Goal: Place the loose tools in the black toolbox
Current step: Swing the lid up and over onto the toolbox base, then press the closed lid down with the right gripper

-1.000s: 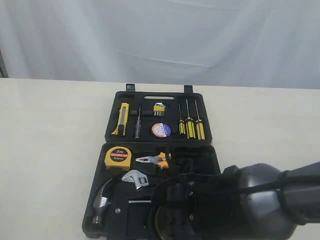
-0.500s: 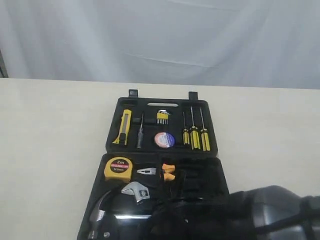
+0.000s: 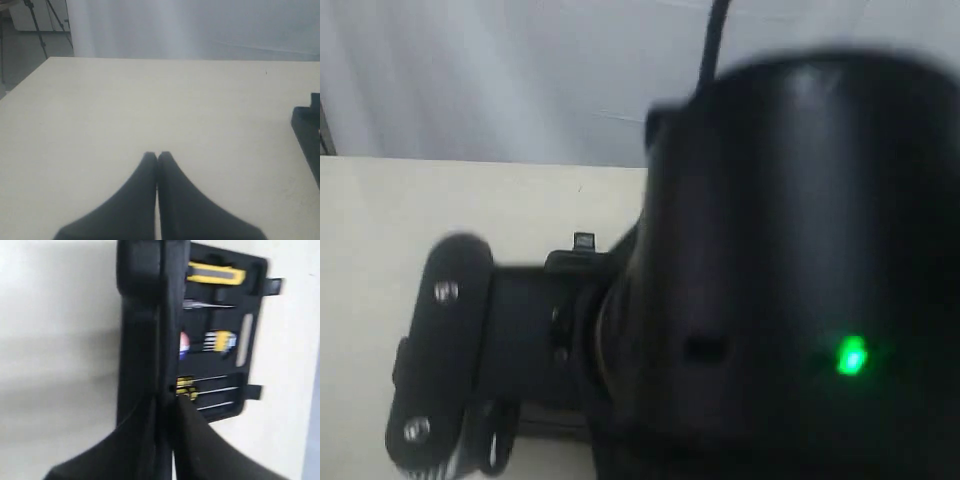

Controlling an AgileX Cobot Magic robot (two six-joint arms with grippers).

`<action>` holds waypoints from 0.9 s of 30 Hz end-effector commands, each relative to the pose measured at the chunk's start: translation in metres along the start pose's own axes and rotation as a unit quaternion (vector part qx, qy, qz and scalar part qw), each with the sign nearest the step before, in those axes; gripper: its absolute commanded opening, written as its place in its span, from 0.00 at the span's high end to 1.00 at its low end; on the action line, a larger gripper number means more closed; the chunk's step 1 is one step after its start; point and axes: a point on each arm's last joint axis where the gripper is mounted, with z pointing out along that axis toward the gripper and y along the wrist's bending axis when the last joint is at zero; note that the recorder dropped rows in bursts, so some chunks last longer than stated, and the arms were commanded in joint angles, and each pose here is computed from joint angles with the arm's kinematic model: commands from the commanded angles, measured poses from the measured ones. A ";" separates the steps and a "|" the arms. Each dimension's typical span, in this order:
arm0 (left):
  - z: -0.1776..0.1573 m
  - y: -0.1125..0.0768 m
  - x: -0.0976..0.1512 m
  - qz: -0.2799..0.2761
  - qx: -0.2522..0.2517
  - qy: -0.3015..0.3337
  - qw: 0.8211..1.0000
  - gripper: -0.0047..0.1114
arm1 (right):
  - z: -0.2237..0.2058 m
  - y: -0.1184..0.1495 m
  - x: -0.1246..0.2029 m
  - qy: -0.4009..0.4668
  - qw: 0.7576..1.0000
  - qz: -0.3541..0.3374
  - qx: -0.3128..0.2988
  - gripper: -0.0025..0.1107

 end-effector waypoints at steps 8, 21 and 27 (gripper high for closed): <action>0.000 0.000 0.000 -0.002 0.002 -0.002 1.000 0.96 | 0.074 -0.107 0.024 0.014 0.997 0.065 0.042 0.98; 0.000 0.000 0.000 -0.002 0.002 -0.002 1.000 0.96 | 0.276 -0.075 0.035 0.063 0.991 0.086 -0.074 0.98; 0.000 0.000 0.000 -0.002 0.002 -0.002 1.000 0.96 | 0.279 -0.074 0.036 0.064 0.991 0.089 -0.077 0.98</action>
